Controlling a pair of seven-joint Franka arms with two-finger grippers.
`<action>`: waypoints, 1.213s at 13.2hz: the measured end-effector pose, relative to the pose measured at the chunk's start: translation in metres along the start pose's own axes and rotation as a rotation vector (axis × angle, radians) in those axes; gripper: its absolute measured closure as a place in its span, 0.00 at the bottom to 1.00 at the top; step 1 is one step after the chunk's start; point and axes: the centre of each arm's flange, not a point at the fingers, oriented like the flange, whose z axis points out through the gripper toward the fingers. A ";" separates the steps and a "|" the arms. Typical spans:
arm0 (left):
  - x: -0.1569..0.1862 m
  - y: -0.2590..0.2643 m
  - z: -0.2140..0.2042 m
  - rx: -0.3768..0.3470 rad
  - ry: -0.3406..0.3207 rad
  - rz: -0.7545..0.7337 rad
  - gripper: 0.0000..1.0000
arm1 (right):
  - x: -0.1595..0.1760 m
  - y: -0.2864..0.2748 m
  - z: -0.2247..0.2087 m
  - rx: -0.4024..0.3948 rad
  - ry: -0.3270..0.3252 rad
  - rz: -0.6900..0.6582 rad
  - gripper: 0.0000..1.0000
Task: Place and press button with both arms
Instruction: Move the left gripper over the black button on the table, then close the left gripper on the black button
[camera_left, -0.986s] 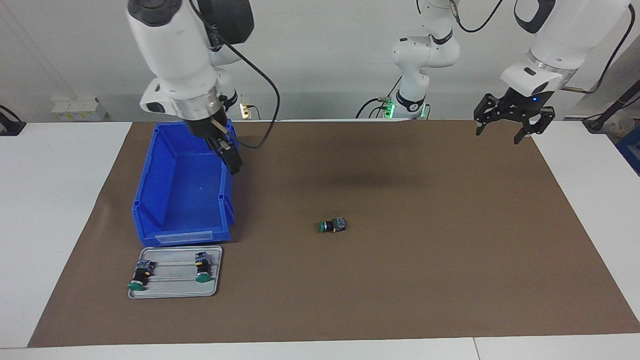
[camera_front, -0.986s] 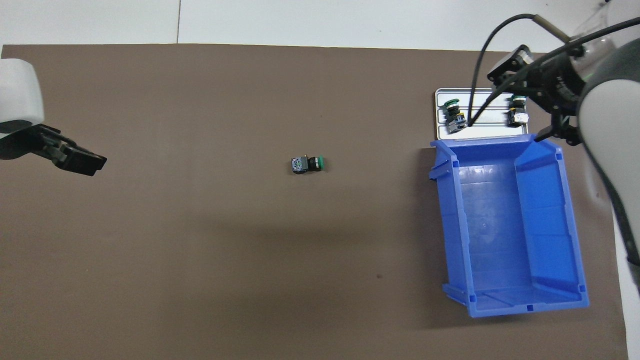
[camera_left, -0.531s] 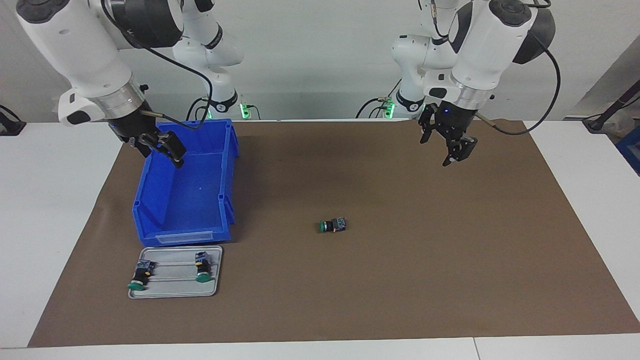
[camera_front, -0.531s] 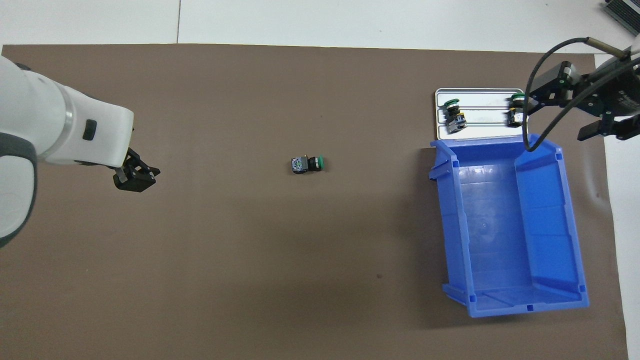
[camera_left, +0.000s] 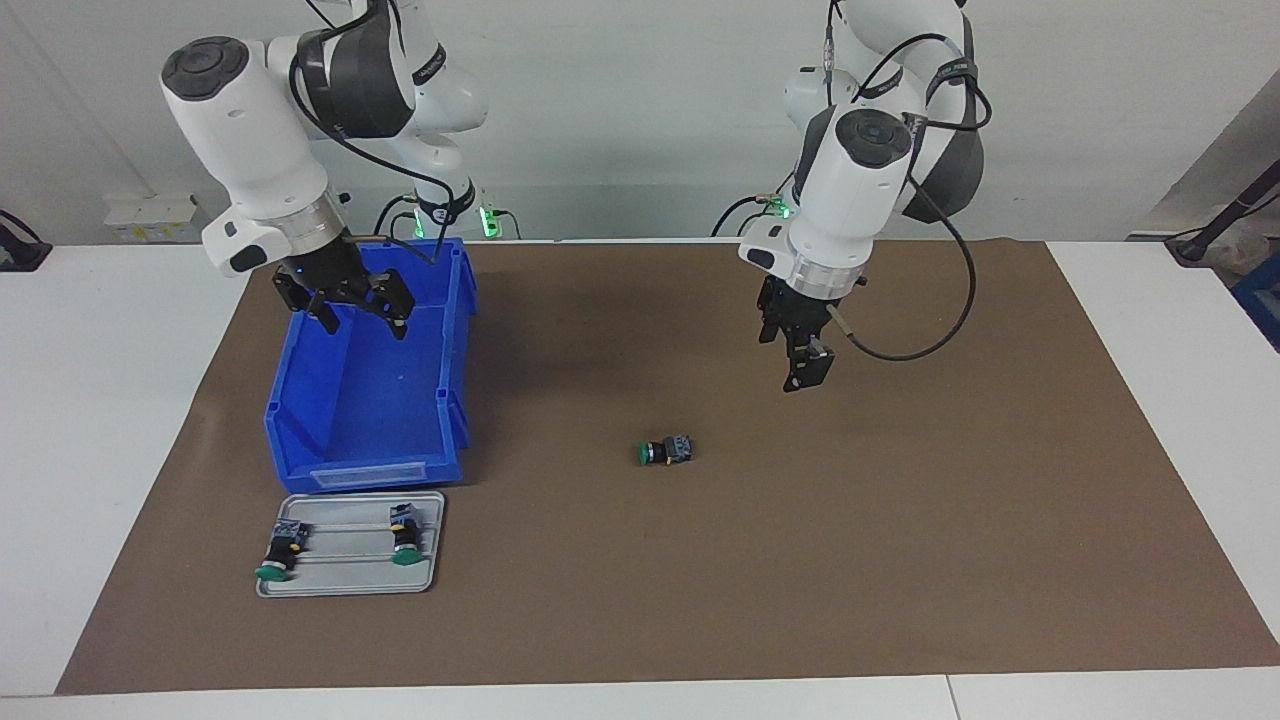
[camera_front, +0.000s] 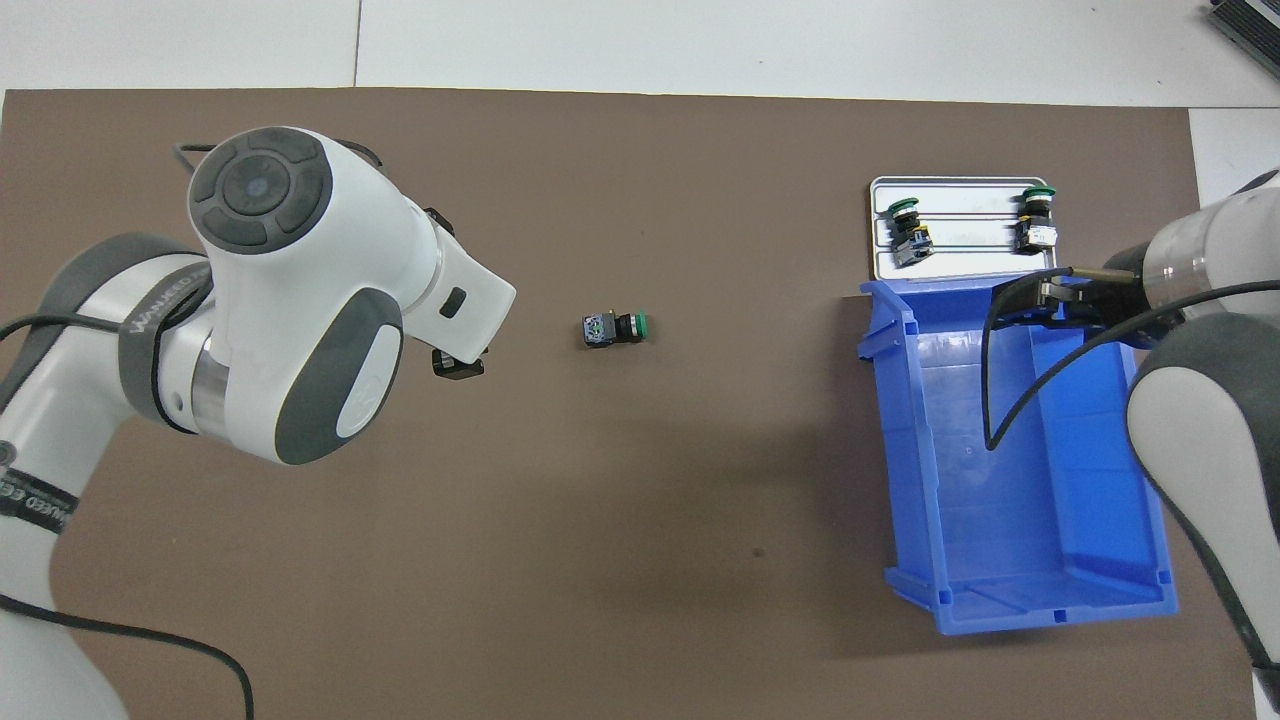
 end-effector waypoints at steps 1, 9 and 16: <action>0.003 -0.002 0.005 0.004 0.002 0.004 0.15 | -0.003 0.001 -0.003 -0.002 -0.011 -0.006 0.03; 0.079 0.018 0.117 -0.011 0.007 -0.034 0.19 | -0.009 0.008 -0.026 -0.088 -0.064 -0.047 0.02; 0.111 0.024 0.153 0.006 0.019 -0.070 0.20 | -0.009 0.006 -0.024 -0.088 -0.067 -0.051 0.00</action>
